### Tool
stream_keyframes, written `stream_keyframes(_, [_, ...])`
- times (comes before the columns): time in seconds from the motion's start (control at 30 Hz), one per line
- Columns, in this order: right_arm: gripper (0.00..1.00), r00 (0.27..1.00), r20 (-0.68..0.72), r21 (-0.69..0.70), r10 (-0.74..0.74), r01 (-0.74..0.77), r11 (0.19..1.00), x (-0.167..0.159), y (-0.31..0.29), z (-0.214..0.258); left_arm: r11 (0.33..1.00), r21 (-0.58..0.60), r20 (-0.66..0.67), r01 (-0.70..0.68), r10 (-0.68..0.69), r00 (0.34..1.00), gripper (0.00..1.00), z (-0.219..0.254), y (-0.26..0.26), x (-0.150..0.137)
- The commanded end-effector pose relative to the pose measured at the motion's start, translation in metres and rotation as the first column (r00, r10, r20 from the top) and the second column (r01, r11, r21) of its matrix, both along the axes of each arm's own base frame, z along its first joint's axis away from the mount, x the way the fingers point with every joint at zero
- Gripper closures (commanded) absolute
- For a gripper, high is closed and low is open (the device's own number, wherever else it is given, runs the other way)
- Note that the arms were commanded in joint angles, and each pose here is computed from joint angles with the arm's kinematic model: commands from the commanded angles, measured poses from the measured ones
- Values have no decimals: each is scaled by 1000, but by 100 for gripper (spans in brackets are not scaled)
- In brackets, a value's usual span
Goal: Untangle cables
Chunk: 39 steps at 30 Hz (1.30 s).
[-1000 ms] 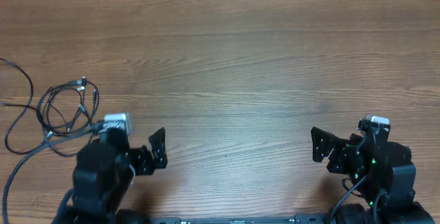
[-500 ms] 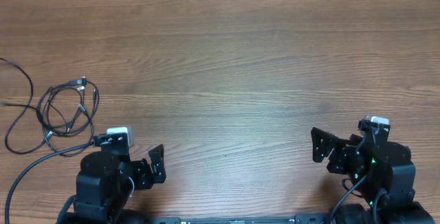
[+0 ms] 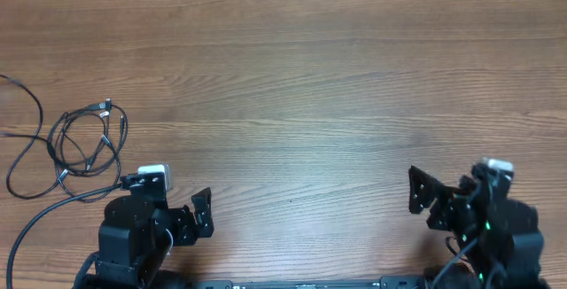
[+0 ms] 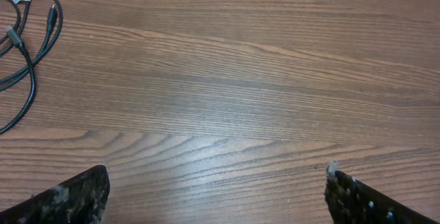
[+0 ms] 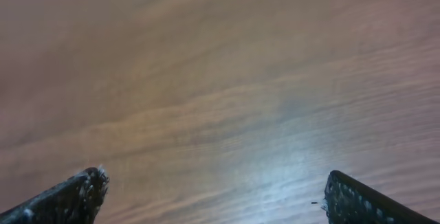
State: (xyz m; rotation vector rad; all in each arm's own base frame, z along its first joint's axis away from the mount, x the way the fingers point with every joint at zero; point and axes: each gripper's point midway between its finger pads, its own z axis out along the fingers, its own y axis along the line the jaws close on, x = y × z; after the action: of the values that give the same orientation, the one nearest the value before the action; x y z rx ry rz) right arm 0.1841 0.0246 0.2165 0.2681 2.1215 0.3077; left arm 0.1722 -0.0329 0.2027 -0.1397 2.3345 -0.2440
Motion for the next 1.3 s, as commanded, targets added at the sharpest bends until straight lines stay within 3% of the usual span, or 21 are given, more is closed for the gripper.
stream_keyframes(0.0, [0, 992, 121, -41, -17, 22, 999, -4, -8, 11, 1000, 1, 1, -15, 15, 1000, 0, -1, 2, 0])
stream_keyframes(0.23, [0, 937, 348, -69, 15, 9, 998, -3, -7, 21, 1000, 2, 1, -15, 15, 1000, 0, -1, 2, 0])
stream_keyframes(0.83, [0, 797, 604, -29, 1, 21, 999, 49, 0, 15, 1000, 1, 1, -15, 15, 1000, 0, -1, 2, 0])
stream_keyframes(1.07, [0, 767, 638, -131, 65, 25, 991, 56, 2, 0, 1000, 1, 1, -15, 15, 1000, 0, -1, 2, 0])
stream_keyframes(1.27, [0, 839, 516, -255, 173, -42, 966, 60, 11, -46, 1000, 1, 1, -15, 15, 1000, 0, -1, 2, 0])
